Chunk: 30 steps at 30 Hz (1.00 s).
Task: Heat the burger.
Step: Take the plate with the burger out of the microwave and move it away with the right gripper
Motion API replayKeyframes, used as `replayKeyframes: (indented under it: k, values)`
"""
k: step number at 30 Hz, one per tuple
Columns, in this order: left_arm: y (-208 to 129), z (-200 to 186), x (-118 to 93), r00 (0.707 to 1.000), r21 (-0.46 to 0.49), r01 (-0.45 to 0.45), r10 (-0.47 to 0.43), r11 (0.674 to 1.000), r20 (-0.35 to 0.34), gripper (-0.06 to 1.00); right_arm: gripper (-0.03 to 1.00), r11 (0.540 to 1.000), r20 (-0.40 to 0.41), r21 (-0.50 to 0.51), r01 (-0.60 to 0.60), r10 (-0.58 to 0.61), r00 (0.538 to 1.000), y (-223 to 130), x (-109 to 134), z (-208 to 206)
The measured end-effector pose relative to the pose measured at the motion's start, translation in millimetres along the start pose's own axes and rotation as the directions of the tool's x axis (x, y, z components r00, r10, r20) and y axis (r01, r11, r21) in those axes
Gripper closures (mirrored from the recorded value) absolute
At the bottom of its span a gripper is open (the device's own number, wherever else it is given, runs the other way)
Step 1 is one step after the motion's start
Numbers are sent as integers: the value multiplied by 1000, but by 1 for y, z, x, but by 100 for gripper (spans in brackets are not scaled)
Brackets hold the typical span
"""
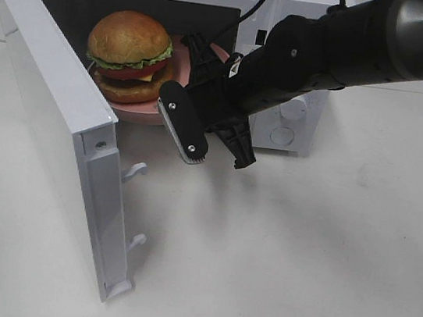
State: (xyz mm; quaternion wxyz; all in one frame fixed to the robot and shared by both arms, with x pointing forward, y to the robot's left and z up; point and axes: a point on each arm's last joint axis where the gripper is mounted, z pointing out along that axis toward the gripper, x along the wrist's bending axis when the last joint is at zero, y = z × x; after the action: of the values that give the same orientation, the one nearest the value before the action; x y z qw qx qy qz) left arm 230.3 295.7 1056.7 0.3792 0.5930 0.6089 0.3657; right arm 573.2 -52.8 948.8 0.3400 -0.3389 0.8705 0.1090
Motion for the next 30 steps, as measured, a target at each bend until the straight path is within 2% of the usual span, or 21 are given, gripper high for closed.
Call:
replayKeyframes:
  k: [30]
  values:
    - [0, 0, 0, 1000, 0, 0, 0, 1000, 0, -3, 81, 999, 29, -6, -38, 39, 999, 10, 41, -73]
